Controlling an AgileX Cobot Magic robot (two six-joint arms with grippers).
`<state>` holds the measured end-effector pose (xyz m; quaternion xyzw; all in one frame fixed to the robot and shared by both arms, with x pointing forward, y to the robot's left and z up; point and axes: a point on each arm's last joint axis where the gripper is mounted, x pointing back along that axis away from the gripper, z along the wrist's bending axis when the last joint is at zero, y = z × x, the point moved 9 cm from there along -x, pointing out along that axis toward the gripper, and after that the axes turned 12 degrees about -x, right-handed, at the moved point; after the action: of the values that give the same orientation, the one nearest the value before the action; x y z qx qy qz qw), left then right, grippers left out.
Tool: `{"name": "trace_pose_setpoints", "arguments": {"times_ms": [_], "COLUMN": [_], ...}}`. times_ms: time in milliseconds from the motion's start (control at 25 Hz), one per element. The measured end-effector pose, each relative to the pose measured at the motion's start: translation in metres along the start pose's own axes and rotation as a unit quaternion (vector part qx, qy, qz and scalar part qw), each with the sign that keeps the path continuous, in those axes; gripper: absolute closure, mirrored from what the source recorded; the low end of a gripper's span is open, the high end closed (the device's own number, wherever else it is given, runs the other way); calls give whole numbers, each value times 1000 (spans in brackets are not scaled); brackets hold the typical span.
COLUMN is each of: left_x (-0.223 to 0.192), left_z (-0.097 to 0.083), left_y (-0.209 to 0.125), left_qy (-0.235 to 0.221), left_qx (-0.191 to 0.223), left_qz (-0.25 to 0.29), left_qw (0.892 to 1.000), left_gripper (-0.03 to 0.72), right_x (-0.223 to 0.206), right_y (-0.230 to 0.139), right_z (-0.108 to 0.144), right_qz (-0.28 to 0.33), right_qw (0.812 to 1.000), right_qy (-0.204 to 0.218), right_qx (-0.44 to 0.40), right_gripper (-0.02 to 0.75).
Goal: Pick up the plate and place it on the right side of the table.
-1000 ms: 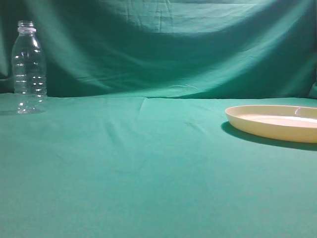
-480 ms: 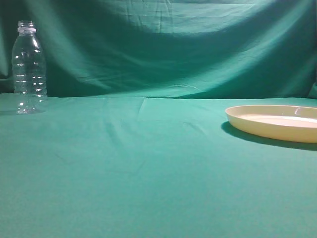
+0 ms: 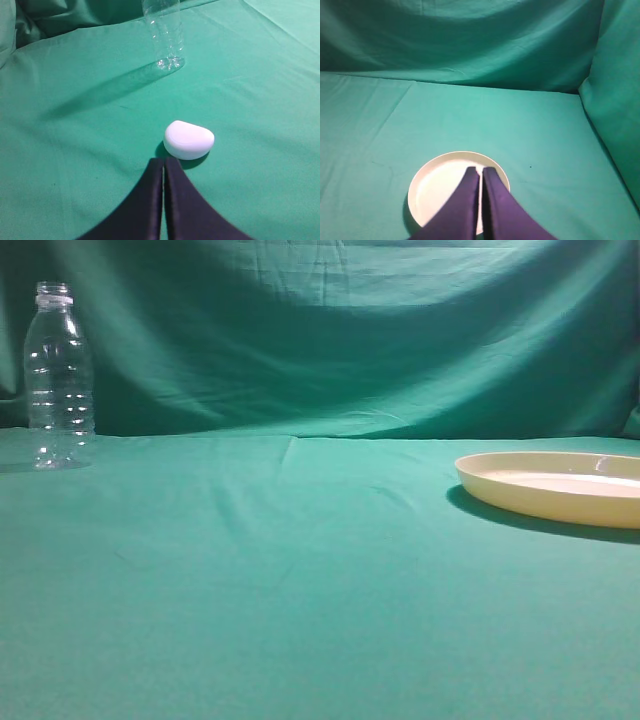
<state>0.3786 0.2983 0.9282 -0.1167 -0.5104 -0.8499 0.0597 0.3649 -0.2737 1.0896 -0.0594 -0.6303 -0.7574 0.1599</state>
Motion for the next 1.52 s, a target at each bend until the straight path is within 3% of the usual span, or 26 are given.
{"name": "trace_pose_setpoints", "arguments": {"times_ms": [360, 720, 1520], "left_x": [0, 0, 0], "left_z": [0, 0, 0], "left_y": [0, 0, 0], "left_qy": [0, 0, 0], "left_qx": [0, 0, 0], "left_qz": [0, 0, 0], "left_qw": [1000, 1000, 1000], "left_gripper": [688, 688, 688], "right_x": [-31, -57, -59], "right_y": [-85, -152, -157], "right_z": [-21, -37, -40], "right_qz": [-47, 2, 4], "right_qw": [999, 1000, 1000], "right_qy": [1, -12, -21], "right_qx": [-3, -6, -9], "right_gripper": [738, 738, 738]}}
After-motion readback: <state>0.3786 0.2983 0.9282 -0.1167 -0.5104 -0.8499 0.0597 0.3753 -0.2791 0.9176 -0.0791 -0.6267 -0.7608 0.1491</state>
